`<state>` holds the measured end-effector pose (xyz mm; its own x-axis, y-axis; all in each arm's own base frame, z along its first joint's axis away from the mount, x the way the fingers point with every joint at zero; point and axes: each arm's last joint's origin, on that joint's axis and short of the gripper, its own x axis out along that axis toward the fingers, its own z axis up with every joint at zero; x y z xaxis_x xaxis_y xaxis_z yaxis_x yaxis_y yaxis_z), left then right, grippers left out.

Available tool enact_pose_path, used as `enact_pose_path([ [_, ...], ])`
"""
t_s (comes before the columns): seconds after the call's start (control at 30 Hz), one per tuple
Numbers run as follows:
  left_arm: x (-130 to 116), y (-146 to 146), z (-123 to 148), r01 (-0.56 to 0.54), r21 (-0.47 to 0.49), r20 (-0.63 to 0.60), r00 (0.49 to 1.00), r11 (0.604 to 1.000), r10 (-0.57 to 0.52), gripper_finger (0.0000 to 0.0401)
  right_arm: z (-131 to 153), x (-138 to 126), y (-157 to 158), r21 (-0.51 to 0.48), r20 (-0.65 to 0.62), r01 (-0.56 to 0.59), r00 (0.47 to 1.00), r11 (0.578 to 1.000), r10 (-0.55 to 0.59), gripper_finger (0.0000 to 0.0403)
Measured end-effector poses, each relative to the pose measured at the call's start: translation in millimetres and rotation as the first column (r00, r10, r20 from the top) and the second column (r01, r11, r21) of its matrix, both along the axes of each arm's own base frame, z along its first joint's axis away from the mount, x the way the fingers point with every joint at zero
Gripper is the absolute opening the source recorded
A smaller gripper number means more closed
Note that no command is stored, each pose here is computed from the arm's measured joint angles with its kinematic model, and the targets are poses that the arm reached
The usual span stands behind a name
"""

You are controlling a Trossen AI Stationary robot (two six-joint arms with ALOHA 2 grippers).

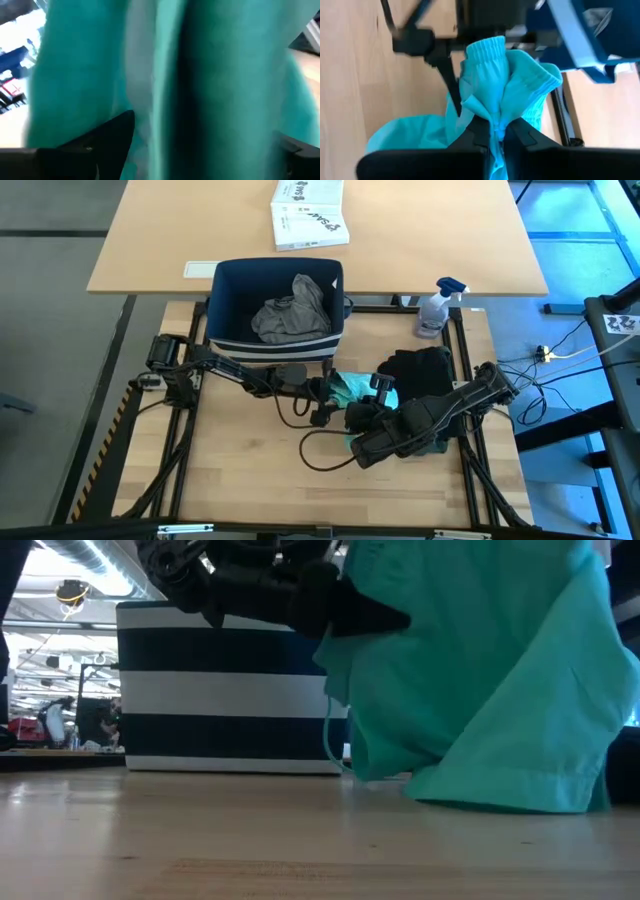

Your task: Fold Laundry from Bin

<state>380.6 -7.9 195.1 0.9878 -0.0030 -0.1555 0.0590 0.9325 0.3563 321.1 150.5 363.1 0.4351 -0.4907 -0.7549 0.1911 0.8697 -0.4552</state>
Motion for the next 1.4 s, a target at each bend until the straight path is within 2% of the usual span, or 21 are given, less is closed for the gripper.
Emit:
enact_pose_path([
  [0.13,-1,4,-4,-0.001,-0.002,-0.047,0.999,1.000,0.001,0.0304,12,0,0,-0.006,0.041,-0.016,0.999,1.000,0.016,0.0019],
  [0.23,-1,3,-6,0.004,0.005,-0.059,0.998,1.000,-0.004,0.0276,18,-1,-1,-0.008,0.057,-0.028,0.998,1.000,0.028,0.0019],
  [0.33,-1,-1,-6,0.017,0.010,-0.059,0.998,1.000,-0.016,0.0205,24,-2,-1,-0.011,0.071,-0.037,0.997,0.999,0.038,0.0019],
  [0.47,-4,-8,1,0.045,0.062,-0.058,0.997,0.997,-0.041,0.0052,30,-4,-3,-0.015,0.070,-0.036,0.997,0.999,0.037,0.0019],
  [0.53,-8,-11,10,0.046,0.081,-0.060,0.997,0.996,-0.042,0.0019,32,-6,-4,-0.021,0.069,-0.032,0.997,0.999,0.034,0.0019],
  [0.77,-39,-25,62,-0.010,0.198,-0.030,0.999,0.980,0.016,0.0008,34,-9,0,-0.036,0.082,-0.045,0.996,0.998,0.047,0.0019],
  [0.97,-65,-41,82,0.005,0.173,-0.091,0.996,0.985,0.011,0.0008,34,-9,4,-0.035,0.097,-0.048,0.994,0.998,0.051,0.0019],
  [1.13,-77,-58,75,0.015,0.167,-0.220,0.975,0.986,0.023,0.0008,34,-6,7,0.023,0.112,-0.069,0.991,0.997,0.066,0.0019],
  [1.27,-86,-73,76,0.052,0.143,-0.384,0.923,0.988,0.007,0.0008,35,0,13,0.111,0.137,-0.127,0.984,0.986,0.111,0.0019],
  [1.4,-95,-85,86,0.037,0.170,-0.475,0.879,0.985,0.049,0.0008,30,5,17,0.164,0.148,-0.153,0.980,0.975,0.129,0.0019],
])
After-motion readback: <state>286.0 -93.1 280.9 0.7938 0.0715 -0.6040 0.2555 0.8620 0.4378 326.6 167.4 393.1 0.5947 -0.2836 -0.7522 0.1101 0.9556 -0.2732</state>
